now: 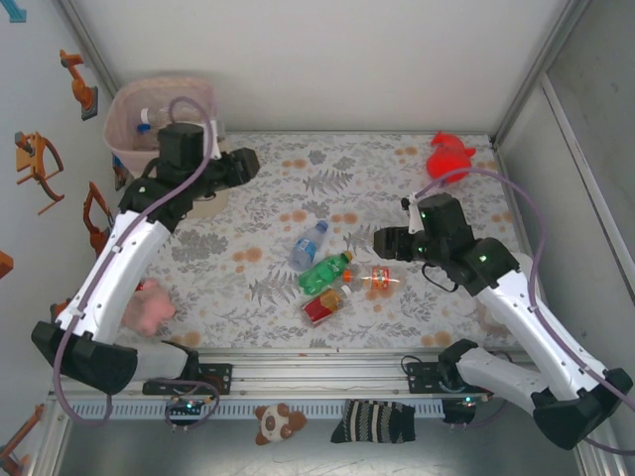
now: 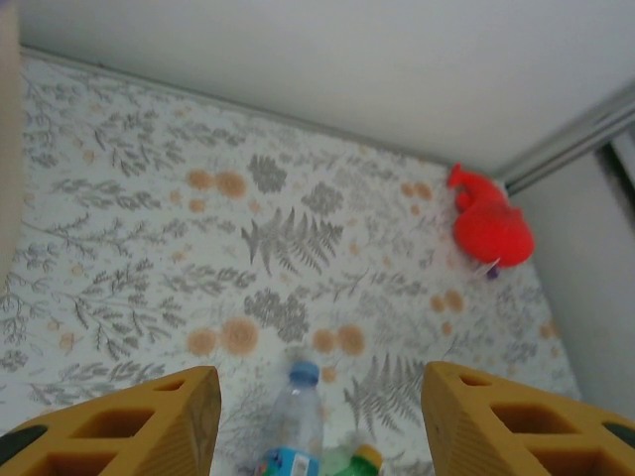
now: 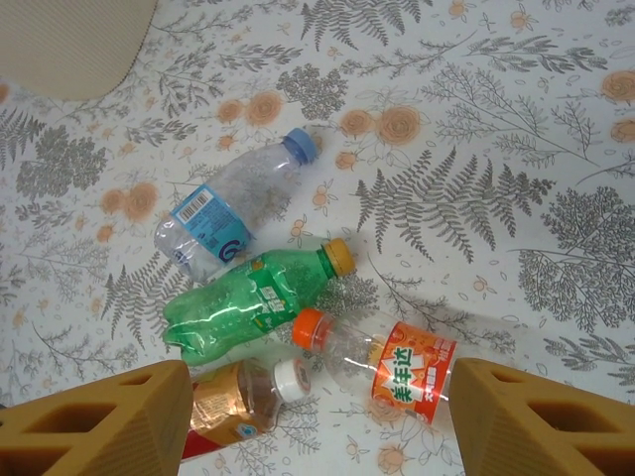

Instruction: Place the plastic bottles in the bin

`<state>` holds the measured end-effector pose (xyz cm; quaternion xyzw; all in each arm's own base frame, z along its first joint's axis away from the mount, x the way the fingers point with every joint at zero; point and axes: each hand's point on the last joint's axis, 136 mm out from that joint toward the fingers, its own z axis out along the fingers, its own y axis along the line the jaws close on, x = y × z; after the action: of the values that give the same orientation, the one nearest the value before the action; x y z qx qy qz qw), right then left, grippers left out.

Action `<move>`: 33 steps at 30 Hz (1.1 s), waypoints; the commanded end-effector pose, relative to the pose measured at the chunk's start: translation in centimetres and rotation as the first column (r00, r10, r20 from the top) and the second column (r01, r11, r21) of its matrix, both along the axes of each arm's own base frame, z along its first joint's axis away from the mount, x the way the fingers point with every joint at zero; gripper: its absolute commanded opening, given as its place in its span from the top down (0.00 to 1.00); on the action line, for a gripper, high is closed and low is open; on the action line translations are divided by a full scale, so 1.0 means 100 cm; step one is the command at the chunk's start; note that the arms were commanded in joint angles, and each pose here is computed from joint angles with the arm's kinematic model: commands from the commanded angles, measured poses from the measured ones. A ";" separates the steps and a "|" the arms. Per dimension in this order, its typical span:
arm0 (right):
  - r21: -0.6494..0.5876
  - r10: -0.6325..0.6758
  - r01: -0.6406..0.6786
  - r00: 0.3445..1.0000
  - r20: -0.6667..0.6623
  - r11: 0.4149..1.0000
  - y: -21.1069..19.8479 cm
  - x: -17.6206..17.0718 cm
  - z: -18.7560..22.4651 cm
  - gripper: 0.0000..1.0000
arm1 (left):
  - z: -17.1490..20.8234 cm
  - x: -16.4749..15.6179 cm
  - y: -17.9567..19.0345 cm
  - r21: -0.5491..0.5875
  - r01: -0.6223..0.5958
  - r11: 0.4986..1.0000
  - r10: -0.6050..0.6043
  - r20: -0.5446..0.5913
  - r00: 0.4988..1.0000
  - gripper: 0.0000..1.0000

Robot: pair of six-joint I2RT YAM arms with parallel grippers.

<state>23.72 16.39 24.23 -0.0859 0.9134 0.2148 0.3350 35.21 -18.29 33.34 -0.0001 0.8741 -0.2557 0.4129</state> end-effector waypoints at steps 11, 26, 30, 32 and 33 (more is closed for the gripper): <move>0.004 -0.075 0.075 0.997 0.003 0.997 -0.016 -0.009 -0.021 0.32 | -0.122 -0.040 -0.083 0.350 0.355 0.867 -0.280 -0.247 0.928 0.40; -0.006 -0.097 0.098 0.994 0.043 0.995 -0.026 -0.013 -0.016 0.32 | -0.222 -0.037 -0.145 0.497 0.629 0.597 -0.342 -0.552 0.760 0.31; -0.025 -0.094 0.095 0.995 0.045 0.995 -0.029 -0.015 -0.018 0.32 | -0.237 -0.026 -0.147 0.535 0.635 0.557 -0.317 -0.570 0.758 0.28; -0.030 -0.091 0.092 0.995 0.041 0.995 -0.029 -0.016 -0.019 0.32 | -0.241 -0.019 -0.148 0.559 0.624 0.545 -0.307 -0.560 0.770 0.26; -0.029 -0.090 0.091 0.995 0.041 0.995 -0.029 -0.016 -0.019 0.32 | -0.244 -0.016 -0.149 0.564 0.624 0.541 -0.303 -0.561 0.770 0.25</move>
<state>22.15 13.88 22.75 -0.0559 0.9109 0.1957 0.3590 33.08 -33.88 8.40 0.3324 0.9372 -0.0138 0.1053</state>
